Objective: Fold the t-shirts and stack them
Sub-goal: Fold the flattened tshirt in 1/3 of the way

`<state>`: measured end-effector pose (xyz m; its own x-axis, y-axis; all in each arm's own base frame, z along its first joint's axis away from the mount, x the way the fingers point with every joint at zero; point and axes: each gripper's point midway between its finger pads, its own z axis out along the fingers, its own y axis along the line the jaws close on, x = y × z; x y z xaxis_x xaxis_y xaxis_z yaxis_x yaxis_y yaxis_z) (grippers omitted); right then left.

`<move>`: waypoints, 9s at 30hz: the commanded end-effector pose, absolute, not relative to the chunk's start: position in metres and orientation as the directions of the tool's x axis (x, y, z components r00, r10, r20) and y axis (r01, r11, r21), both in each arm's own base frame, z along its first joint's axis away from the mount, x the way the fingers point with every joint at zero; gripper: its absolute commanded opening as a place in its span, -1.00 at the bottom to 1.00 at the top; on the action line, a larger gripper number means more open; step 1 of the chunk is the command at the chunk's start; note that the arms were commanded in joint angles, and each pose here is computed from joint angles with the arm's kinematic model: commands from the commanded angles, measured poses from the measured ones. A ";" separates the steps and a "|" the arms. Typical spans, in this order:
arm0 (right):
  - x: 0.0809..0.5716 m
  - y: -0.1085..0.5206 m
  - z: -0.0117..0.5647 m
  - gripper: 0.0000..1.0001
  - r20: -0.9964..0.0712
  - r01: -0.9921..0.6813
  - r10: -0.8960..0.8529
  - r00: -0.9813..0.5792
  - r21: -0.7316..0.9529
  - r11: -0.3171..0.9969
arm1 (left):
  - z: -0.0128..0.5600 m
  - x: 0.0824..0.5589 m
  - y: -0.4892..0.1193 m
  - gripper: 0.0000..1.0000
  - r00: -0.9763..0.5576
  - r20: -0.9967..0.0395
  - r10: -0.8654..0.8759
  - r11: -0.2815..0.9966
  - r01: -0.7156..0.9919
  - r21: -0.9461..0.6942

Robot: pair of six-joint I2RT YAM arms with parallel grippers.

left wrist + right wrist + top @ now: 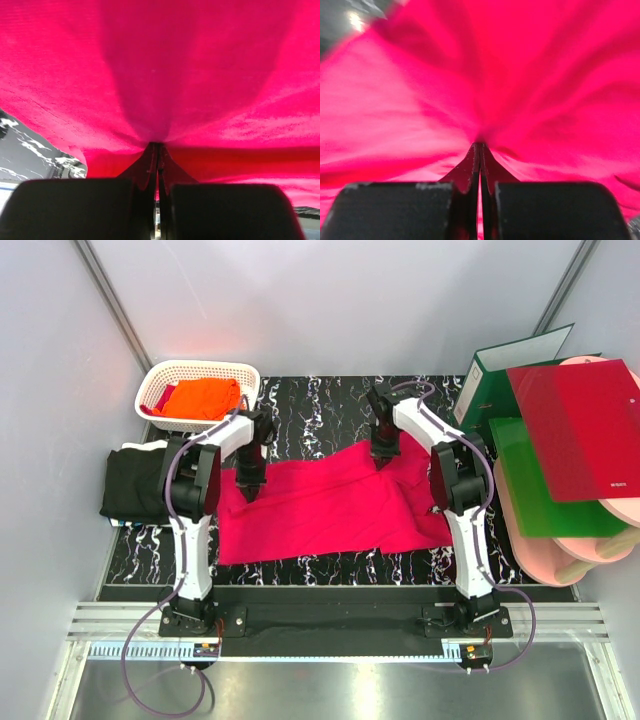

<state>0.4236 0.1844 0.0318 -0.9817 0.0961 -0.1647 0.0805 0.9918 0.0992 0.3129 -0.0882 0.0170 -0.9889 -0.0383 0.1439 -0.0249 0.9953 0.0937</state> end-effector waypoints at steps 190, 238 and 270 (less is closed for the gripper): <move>0.416 0.125 0.107 -1.00 -0.562 0.125 0.009 -0.827 -0.168 0.978 | 0.002 0.293 -0.065 0.25 -0.986 0.169 -0.016 0.972 0.024 0.233; 0.306 0.137 0.068 0.99 -0.150 -0.058 -0.084 -0.985 -0.173 0.983 | 0.024 0.308 -0.064 0.64 -0.994 0.110 -0.022 0.968 0.006 0.252; 0.389 0.148 0.171 0.98 -0.524 0.022 -0.062 -0.850 -0.153 0.988 | 0.029 0.377 -0.024 -1.00 -0.998 -0.007 -0.066 0.815 -0.058 0.576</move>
